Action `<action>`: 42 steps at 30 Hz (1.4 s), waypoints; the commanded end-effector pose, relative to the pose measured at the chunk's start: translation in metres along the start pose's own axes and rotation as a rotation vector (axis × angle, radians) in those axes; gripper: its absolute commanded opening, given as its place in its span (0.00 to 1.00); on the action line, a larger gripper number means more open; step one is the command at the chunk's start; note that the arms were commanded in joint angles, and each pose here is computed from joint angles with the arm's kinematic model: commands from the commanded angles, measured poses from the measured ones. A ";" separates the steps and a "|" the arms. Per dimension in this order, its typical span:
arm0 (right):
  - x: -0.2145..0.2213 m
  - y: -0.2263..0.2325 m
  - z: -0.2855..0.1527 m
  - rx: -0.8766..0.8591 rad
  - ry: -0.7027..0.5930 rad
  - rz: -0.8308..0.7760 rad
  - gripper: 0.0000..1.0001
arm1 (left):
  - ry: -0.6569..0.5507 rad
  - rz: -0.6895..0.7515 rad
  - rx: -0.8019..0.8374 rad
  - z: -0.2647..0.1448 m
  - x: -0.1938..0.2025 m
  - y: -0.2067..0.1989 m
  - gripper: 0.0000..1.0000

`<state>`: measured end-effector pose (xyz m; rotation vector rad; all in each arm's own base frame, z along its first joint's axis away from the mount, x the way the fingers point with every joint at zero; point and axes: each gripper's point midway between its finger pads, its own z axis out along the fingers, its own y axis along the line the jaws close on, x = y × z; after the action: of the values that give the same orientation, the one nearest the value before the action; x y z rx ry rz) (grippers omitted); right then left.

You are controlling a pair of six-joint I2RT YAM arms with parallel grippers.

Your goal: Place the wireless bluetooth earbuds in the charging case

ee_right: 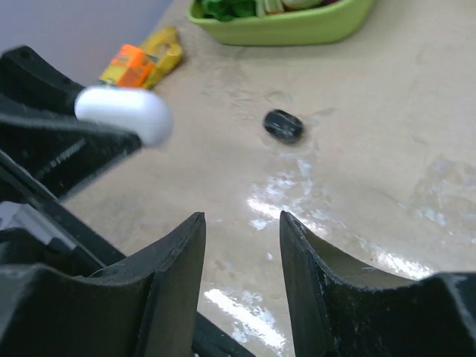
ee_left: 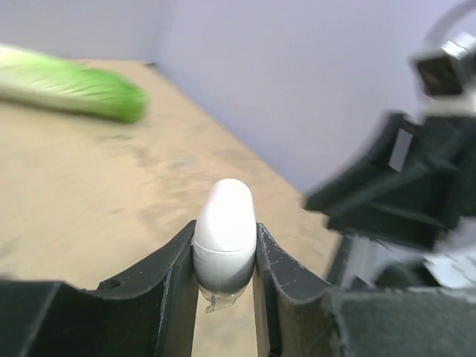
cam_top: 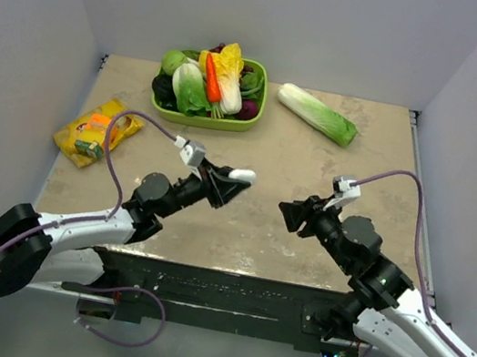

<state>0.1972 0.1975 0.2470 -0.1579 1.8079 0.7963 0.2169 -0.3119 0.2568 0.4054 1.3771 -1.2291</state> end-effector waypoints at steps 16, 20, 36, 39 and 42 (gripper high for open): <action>0.095 -0.030 0.033 0.070 0.223 0.025 0.46 | 0.297 -0.311 -0.905 -0.071 0.090 0.246 0.00; 0.090 -0.031 0.028 0.067 0.214 0.011 0.48 | 0.340 -0.343 -0.917 -0.072 0.108 0.254 0.02; 0.079 -0.029 0.019 0.070 0.205 -0.001 0.50 | 0.381 -0.334 -1.079 -0.131 0.115 0.244 0.64; 0.079 -0.029 0.019 0.069 0.206 -0.001 0.50 | 0.326 -0.303 -1.109 -0.140 0.095 0.239 1.00; 0.078 -0.030 0.018 0.081 0.209 -0.005 0.50 | 0.271 -0.268 -1.119 -0.143 0.069 0.230 1.00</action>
<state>0.1910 0.2039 0.1403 -0.1992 2.0750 0.7131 0.3263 -0.1582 0.0527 -0.3743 2.1734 -0.5399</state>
